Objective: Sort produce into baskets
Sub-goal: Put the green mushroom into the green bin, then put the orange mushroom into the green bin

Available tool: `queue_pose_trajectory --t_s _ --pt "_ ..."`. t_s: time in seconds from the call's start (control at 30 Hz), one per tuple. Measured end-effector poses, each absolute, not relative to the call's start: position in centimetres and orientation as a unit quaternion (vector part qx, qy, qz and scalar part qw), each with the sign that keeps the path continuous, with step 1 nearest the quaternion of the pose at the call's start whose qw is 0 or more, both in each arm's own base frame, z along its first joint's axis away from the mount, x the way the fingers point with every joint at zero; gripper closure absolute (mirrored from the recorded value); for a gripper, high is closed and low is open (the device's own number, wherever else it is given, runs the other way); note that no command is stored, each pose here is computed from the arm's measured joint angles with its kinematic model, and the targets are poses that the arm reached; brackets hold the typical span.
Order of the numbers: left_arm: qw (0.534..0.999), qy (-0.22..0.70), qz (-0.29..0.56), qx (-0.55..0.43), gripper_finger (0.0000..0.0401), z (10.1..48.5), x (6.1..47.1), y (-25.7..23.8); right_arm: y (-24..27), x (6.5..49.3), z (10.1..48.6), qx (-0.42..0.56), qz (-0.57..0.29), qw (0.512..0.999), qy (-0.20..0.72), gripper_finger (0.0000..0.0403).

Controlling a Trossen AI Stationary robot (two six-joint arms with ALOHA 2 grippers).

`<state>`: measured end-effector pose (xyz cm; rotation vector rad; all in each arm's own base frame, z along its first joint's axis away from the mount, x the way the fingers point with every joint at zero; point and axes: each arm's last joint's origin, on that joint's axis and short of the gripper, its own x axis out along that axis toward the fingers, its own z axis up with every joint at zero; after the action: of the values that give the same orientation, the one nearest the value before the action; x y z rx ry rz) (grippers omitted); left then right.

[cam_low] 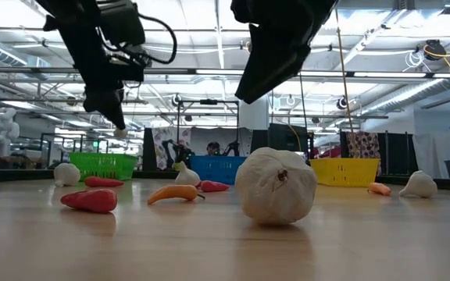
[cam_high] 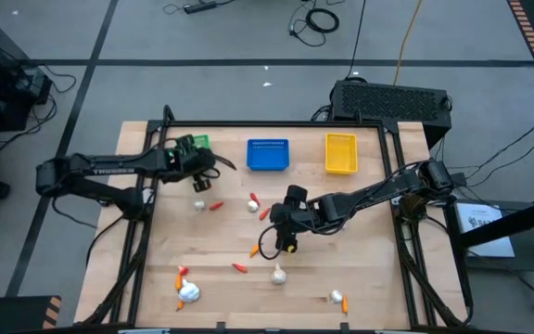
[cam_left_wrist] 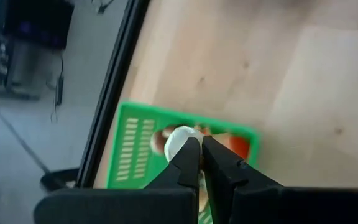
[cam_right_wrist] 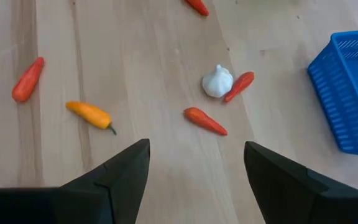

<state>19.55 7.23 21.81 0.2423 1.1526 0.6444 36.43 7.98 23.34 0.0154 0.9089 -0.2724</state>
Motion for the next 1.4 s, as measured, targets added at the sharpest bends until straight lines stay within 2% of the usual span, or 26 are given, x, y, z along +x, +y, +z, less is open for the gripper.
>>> queue_pose_trajectory --t_s 0.27,0.7,0.87,1.07,1.23,1.4 --pt "0.767 0.536 0.346 0.063 0.0366 21.7 18.7 8.7 7.9 36.4 23.3 -0.025 -0.117 0.888 0.443 0.0151" --pt "0.729 0.560 0.392 0.031 0.0285 21.3 17.6 8.7 6.2 36.9 23.4 -0.026 -0.130 0.889 0.439 0.0151" --pt "0.732 0.558 0.390 0.030 0.0258 21.4 17.7 8.7 5.5 37.5 23.7 -0.022 -0.134 0.900 0.415 0.0151" --pt "0.736 0.553 0.389 0.021 0.0255 21.5 17.8 8.6 4.9 37.9 24.0 -0.034 -0.130 0.908 0.396 0.0151" --pt "0.757 0.541 0.367 -0.001 0.0255 22.0 17.8 8.0 4.8 37.3 23.6 -0.058 -0.124 0.891 0.432 0.0151" --pt "0.796 0.494 0.348 -0.038 0.0255 23.5 17.1 6.7 4.7 36.6 23.1 -0.062 -0.129 0.870 0.471 0.0151"
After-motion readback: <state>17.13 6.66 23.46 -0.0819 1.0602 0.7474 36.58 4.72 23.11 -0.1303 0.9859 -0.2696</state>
